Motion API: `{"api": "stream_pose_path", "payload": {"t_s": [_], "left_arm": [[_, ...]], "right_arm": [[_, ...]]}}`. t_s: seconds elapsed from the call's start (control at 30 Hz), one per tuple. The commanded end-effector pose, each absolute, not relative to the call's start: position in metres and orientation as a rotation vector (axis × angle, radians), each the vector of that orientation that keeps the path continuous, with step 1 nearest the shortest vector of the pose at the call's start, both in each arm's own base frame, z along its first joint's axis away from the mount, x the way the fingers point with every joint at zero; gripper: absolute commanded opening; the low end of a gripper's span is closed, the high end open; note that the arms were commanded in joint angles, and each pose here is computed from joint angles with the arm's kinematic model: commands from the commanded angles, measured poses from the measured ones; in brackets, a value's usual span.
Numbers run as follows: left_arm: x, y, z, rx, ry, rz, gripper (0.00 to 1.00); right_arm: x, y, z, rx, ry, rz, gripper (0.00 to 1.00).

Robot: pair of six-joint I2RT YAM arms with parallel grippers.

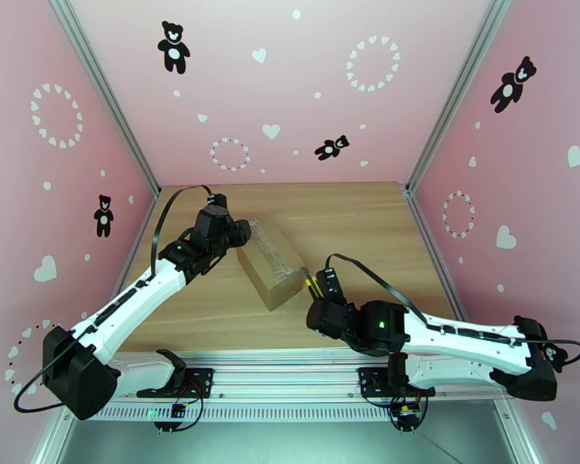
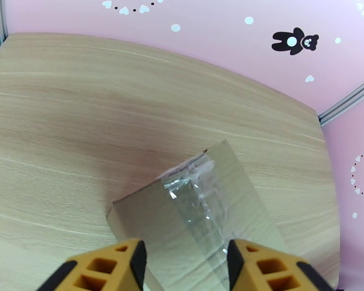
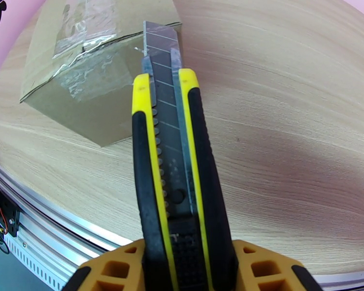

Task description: Unpack the express box

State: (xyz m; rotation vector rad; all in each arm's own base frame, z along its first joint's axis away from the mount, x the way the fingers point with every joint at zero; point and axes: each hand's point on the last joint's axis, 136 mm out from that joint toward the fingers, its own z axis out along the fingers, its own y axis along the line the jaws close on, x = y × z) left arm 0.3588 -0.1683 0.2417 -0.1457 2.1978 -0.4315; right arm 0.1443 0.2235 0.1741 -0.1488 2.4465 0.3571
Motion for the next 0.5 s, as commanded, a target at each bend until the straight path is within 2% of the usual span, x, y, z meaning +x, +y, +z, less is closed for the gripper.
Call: {"api": "stream_pose_path", "payload": {"t_s": [0.0, 0.47], "left_arm": [[0.3602, -0.1737, 0.2486, -0.119, 2.185, -0.438, 0.51], [0.3599, -0.1732, 0.2428, -0.126, 2.198, -0.430, 0.51]], "right_arm": [[0.1444, 0.2216, 0.1709, -0.150, 2.439, 0.319, 0.00], [0.1427, 0.2294, 0.1684, -0.177, 2.437, 0.299, 0.00]]}}
